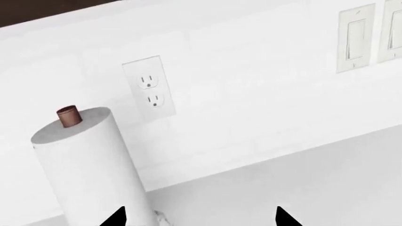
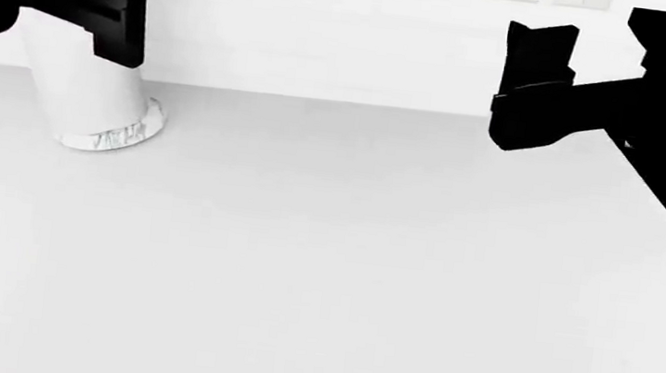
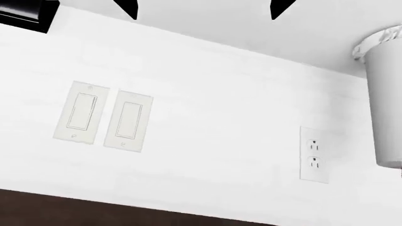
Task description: Pick and place the shaker into the drawer. Then close the cabinet.
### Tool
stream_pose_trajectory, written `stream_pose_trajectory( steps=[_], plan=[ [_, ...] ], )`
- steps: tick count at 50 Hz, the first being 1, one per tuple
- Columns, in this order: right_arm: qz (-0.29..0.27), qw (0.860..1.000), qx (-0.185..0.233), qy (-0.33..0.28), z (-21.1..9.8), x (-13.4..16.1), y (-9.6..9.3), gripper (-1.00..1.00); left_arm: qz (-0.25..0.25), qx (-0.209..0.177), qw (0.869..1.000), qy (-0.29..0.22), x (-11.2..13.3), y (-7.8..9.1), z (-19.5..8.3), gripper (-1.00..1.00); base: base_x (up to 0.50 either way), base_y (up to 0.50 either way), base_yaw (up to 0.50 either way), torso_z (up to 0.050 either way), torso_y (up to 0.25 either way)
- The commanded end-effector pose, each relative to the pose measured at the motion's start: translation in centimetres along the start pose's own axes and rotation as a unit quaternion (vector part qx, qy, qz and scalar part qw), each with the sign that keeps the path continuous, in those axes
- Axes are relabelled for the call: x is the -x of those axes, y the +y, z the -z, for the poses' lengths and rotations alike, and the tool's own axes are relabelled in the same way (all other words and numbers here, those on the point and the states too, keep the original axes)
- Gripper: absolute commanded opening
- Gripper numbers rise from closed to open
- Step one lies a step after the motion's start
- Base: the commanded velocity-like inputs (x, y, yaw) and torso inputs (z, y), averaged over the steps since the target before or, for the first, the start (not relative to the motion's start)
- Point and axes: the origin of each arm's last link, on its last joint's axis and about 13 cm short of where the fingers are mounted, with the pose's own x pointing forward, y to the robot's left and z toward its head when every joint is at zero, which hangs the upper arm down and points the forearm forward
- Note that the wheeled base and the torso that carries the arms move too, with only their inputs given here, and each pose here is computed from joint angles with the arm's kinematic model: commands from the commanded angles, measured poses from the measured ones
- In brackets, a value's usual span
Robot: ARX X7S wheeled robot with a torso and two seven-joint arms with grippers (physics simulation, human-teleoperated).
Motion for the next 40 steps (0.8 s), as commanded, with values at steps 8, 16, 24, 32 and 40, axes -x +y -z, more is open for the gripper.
stream_pose_trajectory(
  steps=[8,16,24,32,40],
  plan=[
    [0.149,0.938,0.177,-0.260,-3.9,1.0,0.3,1.00,-0.002,0.001,1.000,0.003,0.1,0.1,0.2,1.00,0.00,0.00,0.00,0.000,0.000],
    [0.159,0.911,0.210,-0.316,-4.3,1.3,1.0,1.00,-0.003,0.001,1.000,0.003,0.1,0.1,0.3,1.00,0.00,0.00,0.00,0.000,0.000],
    [0.159,0.901,0.218,-0.340,-4.9,1.7,1.4,1.00,-0.004,-0.001,1.000,0.003,0.1,0.1,0.3,1.00,0.00,0.00,0.00,0.000,0.000],
    [0.156,0.904,0.173,-0.357,-7.9,2.0,0.7,1.00,-0.004,-0.001,1.000,0.004,0.1,0.1,0.3,1.00,0.00,0.00,0.00,0.000,0.000],
    [0.126,0.925,0.076,-0.351,-11.6,1.8,0.1,1.00,-0.005,-0.001,1.000,0.004,0.2,0.1,0.2,1.00,0.00,0.00,0.00,0.000,0.000]
  ],
)
